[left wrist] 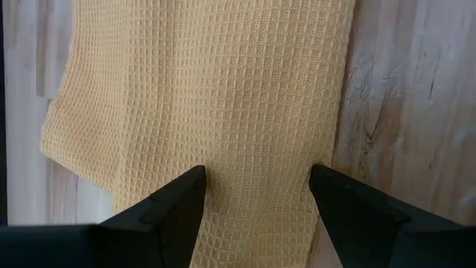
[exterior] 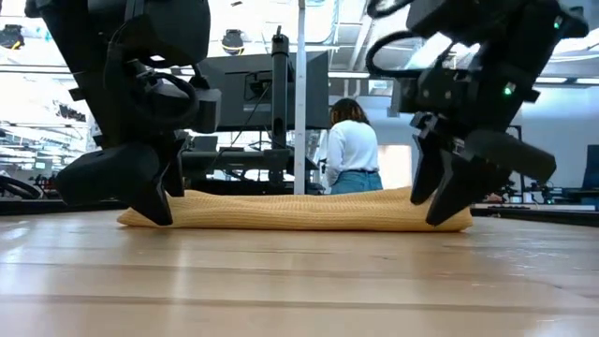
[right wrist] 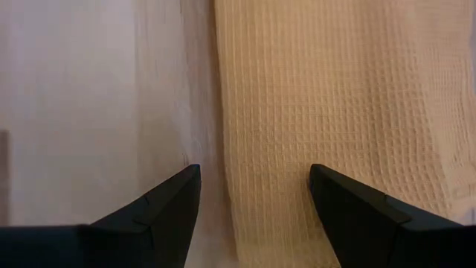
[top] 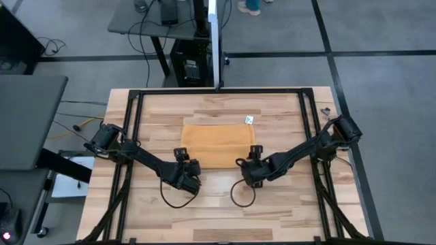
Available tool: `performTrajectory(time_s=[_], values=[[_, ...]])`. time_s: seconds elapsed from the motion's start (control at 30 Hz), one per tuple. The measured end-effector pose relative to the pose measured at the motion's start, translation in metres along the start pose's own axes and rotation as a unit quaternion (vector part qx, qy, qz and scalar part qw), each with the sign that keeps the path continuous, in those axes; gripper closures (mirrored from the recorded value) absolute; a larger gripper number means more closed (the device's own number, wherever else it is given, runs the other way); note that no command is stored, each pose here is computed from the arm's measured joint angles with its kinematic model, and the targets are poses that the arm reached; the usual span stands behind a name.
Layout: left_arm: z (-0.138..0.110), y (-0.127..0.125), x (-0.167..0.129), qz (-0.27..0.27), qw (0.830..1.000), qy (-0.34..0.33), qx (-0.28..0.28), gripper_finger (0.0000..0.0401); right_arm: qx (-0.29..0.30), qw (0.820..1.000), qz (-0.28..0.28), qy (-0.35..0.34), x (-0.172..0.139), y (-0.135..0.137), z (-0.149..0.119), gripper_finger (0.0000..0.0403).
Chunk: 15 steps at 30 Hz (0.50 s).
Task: Roll towel
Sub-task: Roll the yellow towel
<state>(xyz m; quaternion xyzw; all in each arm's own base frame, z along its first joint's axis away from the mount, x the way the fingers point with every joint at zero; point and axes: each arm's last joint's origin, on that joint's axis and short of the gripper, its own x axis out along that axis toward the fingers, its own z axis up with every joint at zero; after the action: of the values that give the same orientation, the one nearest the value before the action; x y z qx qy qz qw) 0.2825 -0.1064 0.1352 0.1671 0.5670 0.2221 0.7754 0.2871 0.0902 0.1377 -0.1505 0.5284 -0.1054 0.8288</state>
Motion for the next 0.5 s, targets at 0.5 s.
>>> performTrajectory(time_s=[0.5], values=[[0.001, 0.000, 0.000, -0.001, 1.000, -0.003, -0.003, 0.0171, -0.066, 0.996, -0.053, 0.004, 0.021, -0.027, -0.007, 0.0166]])
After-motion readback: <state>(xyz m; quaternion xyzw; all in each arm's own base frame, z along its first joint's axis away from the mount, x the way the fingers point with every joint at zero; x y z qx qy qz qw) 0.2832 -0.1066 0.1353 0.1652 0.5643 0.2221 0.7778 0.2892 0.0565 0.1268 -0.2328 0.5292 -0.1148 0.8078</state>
